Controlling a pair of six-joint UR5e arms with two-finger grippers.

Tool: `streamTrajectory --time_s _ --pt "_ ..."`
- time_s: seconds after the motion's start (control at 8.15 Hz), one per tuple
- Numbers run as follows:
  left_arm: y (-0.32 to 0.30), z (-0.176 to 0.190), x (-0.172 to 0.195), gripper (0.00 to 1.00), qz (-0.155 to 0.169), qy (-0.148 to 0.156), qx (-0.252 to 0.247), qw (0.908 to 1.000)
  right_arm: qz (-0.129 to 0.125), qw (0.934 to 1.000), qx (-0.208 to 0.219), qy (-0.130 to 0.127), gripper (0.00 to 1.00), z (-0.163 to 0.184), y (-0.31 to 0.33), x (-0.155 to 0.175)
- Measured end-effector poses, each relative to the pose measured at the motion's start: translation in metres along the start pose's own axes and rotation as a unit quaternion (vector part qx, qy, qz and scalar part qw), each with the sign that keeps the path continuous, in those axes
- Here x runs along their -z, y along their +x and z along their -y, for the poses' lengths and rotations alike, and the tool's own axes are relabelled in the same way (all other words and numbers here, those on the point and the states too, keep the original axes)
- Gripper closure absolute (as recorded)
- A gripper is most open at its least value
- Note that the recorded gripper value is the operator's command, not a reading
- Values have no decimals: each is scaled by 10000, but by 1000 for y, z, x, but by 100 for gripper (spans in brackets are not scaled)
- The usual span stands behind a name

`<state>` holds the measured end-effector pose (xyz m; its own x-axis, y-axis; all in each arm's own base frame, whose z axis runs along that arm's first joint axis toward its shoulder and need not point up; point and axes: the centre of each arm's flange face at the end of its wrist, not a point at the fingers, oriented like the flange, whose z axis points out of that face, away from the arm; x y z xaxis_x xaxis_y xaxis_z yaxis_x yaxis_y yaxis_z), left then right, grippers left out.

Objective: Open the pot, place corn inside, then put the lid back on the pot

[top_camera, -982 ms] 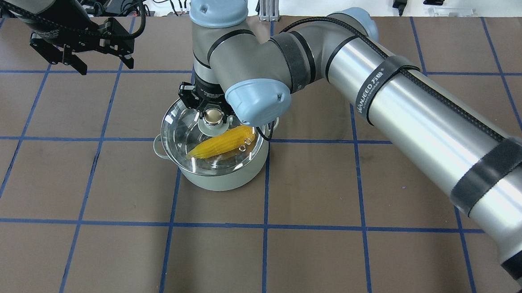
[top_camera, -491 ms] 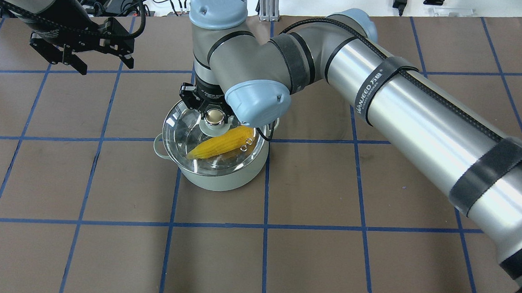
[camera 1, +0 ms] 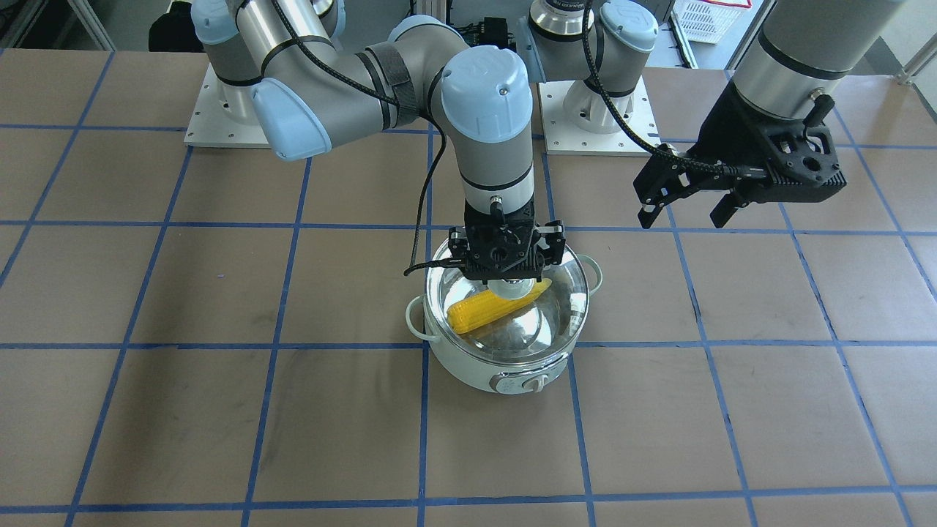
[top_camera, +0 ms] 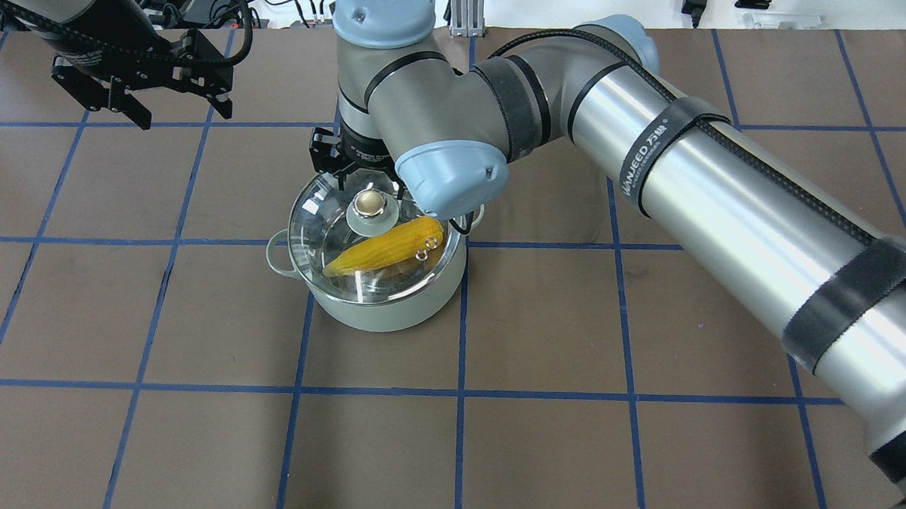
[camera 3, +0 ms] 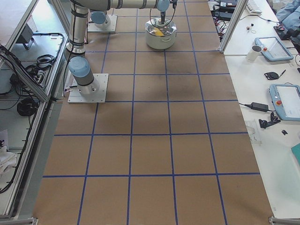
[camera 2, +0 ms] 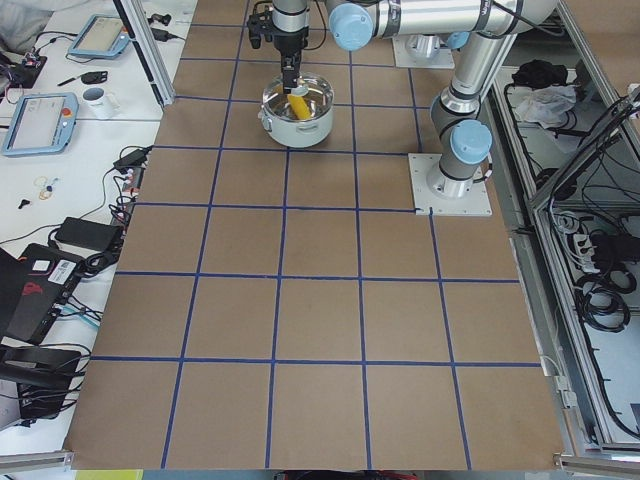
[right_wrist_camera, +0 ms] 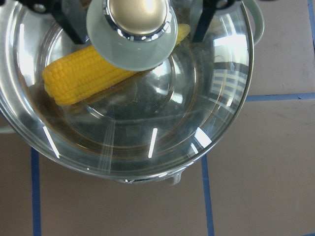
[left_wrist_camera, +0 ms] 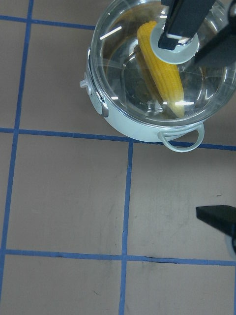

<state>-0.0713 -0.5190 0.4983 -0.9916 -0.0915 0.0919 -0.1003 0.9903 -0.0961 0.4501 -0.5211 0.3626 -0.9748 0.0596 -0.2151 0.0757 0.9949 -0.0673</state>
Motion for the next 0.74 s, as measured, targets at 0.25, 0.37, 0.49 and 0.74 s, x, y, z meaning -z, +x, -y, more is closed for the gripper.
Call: streamTrajectory --time_s 0.25,0.37,0.49,0.74 --pt "0 0 1 0 0 6 -1 10000 148 9995 30 265 0 18 10 18" --pt "0 -1 1 0 -1 10 -1 10000 230 9988 45 435 0 33 27 41" --pt "0 -1 1 0 14 9 -1 10000 257 9983 120 506 0 47 52 69" --pt "0 -2 3 0 26 16 -2 10000 47 9985 442 316 0 62 128 130"
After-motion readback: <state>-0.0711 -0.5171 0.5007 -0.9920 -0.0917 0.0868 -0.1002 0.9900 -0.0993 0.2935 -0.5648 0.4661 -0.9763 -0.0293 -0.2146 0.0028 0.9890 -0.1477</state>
